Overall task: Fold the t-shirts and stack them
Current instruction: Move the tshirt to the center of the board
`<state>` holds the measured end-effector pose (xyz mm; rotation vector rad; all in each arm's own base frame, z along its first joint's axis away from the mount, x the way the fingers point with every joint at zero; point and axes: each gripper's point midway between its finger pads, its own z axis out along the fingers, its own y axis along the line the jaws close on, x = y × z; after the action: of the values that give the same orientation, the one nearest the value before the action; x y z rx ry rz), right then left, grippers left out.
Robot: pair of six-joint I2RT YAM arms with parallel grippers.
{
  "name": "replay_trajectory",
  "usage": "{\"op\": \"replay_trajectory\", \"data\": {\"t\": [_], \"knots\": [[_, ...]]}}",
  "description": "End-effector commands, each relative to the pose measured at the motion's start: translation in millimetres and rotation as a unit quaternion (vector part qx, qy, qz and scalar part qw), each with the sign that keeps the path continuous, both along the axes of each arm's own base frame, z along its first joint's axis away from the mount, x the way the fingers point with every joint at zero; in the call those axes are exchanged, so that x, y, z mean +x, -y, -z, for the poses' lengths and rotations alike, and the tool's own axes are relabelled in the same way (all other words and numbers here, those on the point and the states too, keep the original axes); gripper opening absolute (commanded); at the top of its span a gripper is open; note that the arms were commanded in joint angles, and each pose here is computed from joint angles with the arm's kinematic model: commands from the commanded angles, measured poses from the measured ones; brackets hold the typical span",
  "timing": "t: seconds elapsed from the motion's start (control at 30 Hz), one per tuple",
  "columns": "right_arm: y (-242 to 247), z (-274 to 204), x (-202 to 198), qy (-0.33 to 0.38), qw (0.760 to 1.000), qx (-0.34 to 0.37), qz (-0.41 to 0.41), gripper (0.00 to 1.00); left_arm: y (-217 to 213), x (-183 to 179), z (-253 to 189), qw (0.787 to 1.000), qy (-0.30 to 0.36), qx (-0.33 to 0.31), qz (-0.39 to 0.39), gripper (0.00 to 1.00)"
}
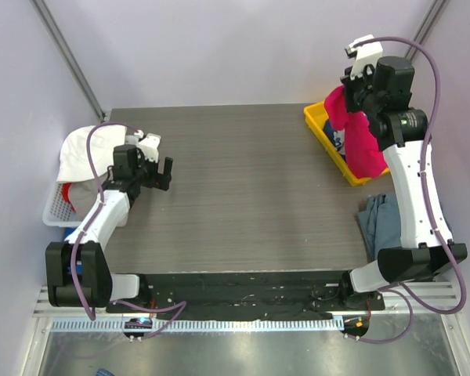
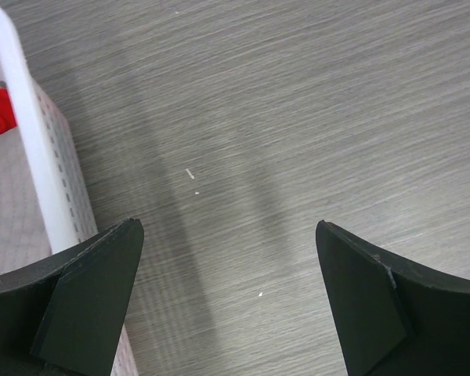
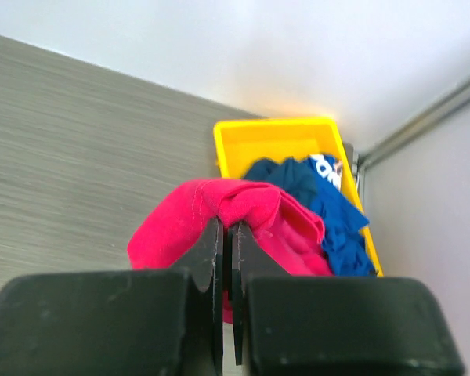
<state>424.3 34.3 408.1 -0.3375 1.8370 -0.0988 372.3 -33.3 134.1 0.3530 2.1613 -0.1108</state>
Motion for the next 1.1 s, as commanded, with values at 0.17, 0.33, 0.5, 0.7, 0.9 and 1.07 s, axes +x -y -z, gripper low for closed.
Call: {"op": "replay_trajectory", "data": {"t": [0.17, 0.33, 0.5, 0.7, 0.9, 1.07], "knots": [[-33.7, -130.8, -27.7, 0.162, 0.985, 0.008, -0.063, 0.01, -8.8, 17.1, -18.9, 0.999, 0.040, 0.007, -0.030, 0.96], [-29.6, -174.5, -33.9, 0.213, 0.976, 0.012, -0.051, 0.01, -7.1, 19.1, -13.1, 0.999, 0.032, 0.004, -0.032, 0.96], [-50.9, -174.3, -33.5, 0.206, 0.974, 0.042, -0.090, 0.01, -8.1, 20.5, -11.2, 0.999, 0.030, 0.013, -0.035, 0.96], [-98.2, -157.2, -44.6, 0.167, 0.963, 0.091, -0.193, 0.01, -9.7, 23.4, -15.6, 0.998, 0.036, 0.019, -0.038, 0.96], [-145.5, -164.8, -76.5, 0.136, 0.924, 0.175, -0.312, 0.01, -9.1, 24.2, -11.0, 0.999, 0.030, 0.023, -0.039, 0.96], [-175.1, -172.3, -98.8, 0.101, 0.878, 0.249, -0.396, 0.01, -9.8, 24.2, -9.1, 0.998, 0.029, 0.026, -0.040, 0.95]]}}
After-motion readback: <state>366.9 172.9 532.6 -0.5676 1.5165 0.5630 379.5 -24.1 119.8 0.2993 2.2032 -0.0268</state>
